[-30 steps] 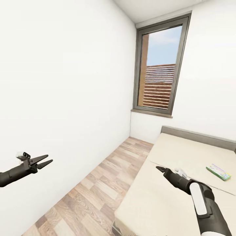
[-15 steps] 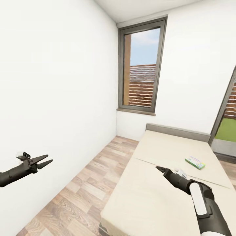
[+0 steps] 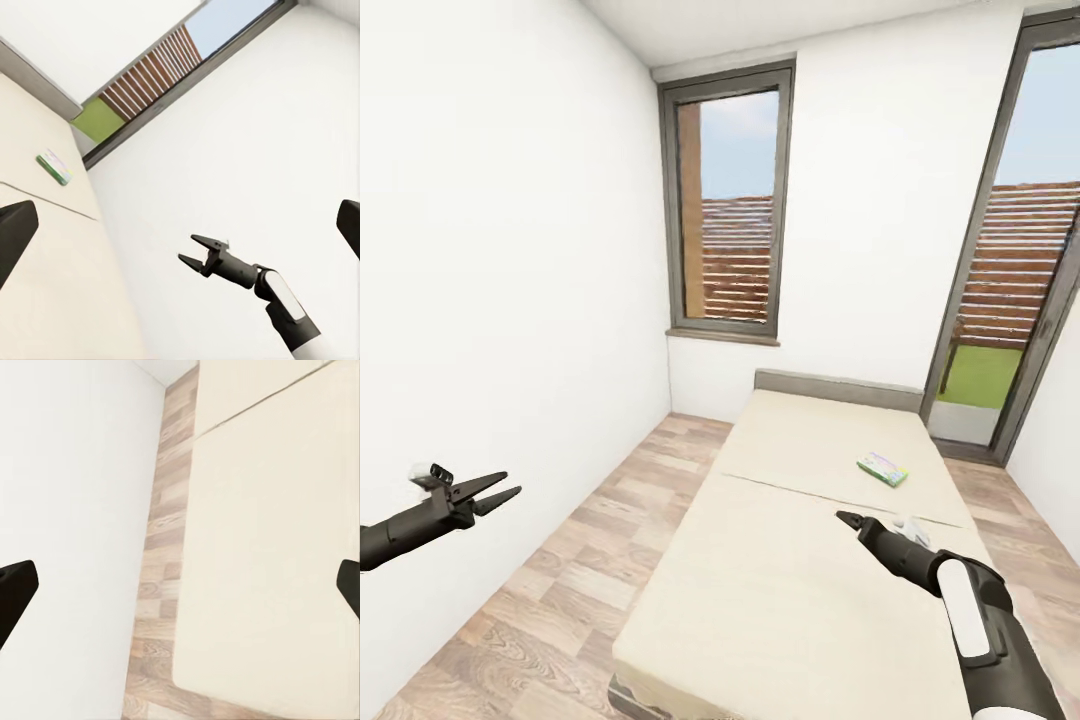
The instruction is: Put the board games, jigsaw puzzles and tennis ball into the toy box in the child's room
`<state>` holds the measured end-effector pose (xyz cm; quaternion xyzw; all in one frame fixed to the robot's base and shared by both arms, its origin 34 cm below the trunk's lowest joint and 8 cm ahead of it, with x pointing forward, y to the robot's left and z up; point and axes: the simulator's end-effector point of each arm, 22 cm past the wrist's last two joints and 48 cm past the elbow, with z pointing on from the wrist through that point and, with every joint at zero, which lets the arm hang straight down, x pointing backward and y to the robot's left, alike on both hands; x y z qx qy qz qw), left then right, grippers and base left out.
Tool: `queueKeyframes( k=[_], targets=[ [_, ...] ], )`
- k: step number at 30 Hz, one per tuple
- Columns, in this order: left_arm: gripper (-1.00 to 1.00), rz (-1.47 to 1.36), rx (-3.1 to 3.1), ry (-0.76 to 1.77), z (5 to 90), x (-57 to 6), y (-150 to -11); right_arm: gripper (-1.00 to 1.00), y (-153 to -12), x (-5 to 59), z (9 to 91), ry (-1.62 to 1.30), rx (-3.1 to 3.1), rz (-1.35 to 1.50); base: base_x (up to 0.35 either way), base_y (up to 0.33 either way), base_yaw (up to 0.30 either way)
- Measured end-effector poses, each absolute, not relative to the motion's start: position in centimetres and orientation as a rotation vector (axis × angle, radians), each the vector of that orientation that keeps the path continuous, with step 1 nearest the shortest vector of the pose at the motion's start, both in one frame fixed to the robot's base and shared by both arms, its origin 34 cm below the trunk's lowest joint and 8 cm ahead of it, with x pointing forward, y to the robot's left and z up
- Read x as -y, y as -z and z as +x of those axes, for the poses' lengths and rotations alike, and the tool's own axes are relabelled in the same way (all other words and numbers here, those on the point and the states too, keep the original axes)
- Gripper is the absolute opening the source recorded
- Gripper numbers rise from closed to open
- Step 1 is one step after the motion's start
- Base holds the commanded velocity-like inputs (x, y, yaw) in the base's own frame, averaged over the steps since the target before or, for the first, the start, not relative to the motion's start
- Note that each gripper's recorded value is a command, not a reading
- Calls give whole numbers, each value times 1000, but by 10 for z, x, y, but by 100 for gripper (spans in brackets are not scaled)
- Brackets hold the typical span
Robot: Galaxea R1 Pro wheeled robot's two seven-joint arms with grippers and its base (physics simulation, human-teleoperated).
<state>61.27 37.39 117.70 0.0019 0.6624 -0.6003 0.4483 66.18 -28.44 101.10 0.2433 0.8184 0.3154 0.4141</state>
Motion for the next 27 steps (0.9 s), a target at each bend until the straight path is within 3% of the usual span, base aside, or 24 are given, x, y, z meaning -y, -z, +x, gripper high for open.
queueKeyframes(
  k=[8, 27],
  targets=[
    [100, 3, -1644, 1487, 613, -374, -1175, 100, -1002, 286, 663, -781, -2059, 630, -8, -66, -278],
    [100, -4, -1654, 1489, 615, -373, -1169, 100, -991, 286, 662, -777, -2074, 643, 0, -236, -277]
  ],
)
